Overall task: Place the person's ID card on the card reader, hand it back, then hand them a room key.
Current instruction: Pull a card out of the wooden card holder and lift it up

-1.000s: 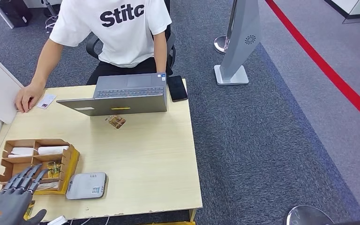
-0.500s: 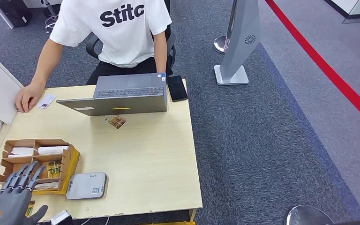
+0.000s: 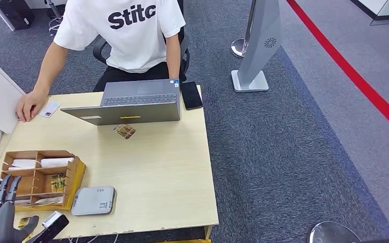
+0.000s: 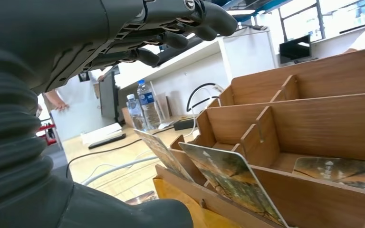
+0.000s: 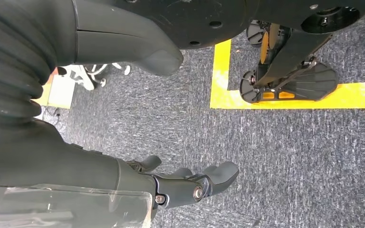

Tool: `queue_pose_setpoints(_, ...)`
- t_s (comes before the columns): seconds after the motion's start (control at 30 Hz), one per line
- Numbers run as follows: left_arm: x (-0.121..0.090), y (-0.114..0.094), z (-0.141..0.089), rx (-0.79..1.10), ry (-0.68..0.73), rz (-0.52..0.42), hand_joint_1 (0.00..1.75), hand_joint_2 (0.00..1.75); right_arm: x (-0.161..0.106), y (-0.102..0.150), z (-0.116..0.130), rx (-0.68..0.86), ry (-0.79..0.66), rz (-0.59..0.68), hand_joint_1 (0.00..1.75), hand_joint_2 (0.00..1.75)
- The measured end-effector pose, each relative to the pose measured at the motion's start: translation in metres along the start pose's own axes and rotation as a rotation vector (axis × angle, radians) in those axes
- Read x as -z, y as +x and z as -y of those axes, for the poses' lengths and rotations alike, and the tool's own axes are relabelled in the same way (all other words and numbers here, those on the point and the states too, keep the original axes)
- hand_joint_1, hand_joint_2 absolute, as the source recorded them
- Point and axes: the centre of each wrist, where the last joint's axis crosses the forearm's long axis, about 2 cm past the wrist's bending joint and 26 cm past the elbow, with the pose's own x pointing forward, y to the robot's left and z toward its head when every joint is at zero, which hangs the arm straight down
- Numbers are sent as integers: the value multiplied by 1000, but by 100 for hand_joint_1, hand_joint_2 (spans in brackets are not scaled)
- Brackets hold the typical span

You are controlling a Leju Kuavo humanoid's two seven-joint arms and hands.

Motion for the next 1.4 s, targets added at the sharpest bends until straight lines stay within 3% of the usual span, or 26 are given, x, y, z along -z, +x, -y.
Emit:
queue_pose_setpoints(0.67, 16, -10, 16, 6, -44, -42, 0, 175, 0, 2, 0, -29, -1, 3, 0, 175)
queue_pose_setpoints(1.4, 26, -24, 13, 36, -83, -21, 0, 175, 0, 2, 0, -41, 0, 9, 0, 175)
